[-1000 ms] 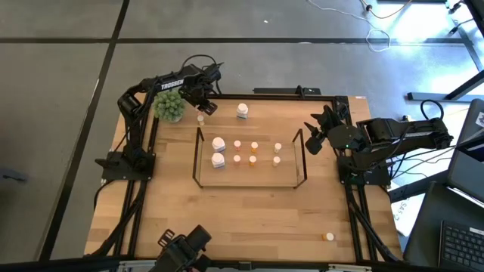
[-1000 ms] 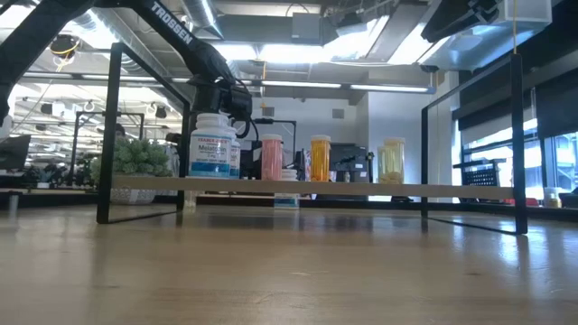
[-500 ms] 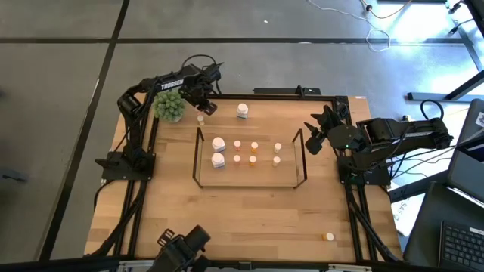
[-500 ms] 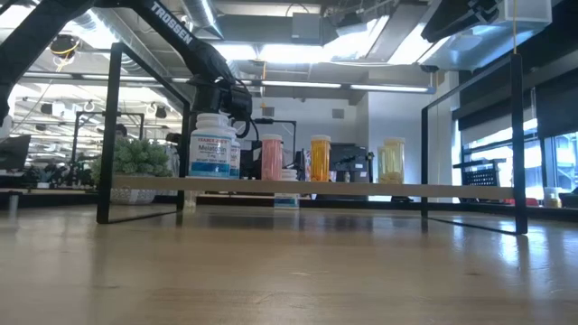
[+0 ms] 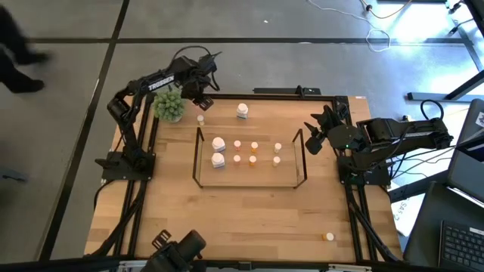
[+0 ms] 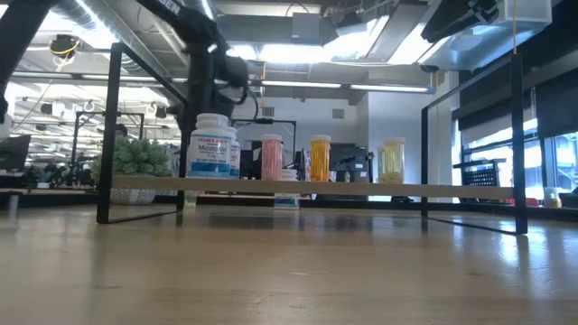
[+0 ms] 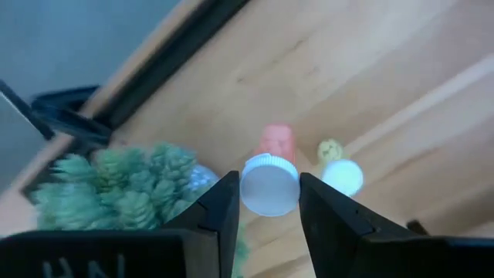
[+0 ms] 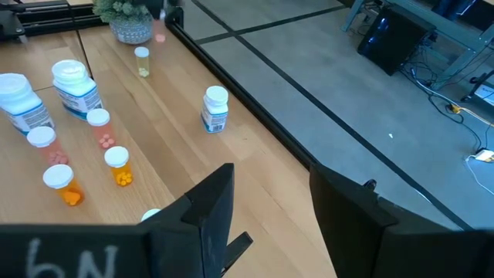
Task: Pick and place medicine bottles onto shelf by color
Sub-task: Put the pink pill bottle on the shelf aligned with the other pink pill bottles
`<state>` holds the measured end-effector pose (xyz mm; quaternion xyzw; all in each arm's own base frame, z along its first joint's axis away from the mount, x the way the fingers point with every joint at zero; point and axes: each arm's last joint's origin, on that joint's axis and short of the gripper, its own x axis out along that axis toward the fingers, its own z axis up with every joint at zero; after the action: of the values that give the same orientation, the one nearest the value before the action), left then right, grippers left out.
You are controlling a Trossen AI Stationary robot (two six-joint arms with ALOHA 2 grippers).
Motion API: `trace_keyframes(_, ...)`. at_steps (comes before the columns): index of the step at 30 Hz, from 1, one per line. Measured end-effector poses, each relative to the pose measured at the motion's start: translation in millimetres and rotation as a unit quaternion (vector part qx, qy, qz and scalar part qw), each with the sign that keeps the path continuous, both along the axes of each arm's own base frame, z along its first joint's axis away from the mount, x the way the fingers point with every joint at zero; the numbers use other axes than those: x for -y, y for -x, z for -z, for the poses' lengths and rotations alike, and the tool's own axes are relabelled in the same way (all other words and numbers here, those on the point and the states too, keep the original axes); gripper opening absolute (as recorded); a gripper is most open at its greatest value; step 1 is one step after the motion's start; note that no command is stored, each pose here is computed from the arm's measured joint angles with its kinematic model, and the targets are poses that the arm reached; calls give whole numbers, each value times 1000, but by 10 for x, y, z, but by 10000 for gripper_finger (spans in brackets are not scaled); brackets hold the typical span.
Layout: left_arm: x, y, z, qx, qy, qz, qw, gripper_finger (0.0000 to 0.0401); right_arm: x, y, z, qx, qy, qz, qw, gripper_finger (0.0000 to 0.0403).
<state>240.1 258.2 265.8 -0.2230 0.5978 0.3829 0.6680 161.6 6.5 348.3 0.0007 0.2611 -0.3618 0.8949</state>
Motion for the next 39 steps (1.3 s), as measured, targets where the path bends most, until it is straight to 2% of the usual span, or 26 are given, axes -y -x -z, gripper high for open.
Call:
trace_keyframes(10, 368, -139, -810, 4, -46, 89, 995, 112, 0, 0, 1, 0, 0, 0, 1000, 173)
trace_keyframes(13, 554, -206, -974, 4, -42, 119, 992, 112, -1, 0, 1, 0, 0, 0, 1000, 173)
trace_keyframes(19, 978, -462, -1186, 29, -66, 207, 976, 112, 0, 0, 1, 0, 0, 0, 1000, 173)
trace_keyframes(26, 1558, -702, -1283, 57, -70, 276, 957, 112, 0, 0, 1, -1, 1, 0, 1000, 173)
trace_keyframes(33, 2154, -845, -1285, 86, -55, 299, 949, 112, 0, -1, 0, -6, 7, -5, 1000, 173)
trace_keyframes(35, 2316, -890, -1270, 94, -52, 309, 945, 112, -7, -19, -14, 10, -6, -9, 1000, 173)
trace_keyframes(37, 2483, -927, -1261, 106, -48, 317, 941, 112, -19, -28, -11, 2, -15, -33, 999, 173)
trace_keyframes(39, 2641, -943, -1268, 121, -44, 321, 938, 112, -38, -37, -2, -24, -17, -81, 996, 173)
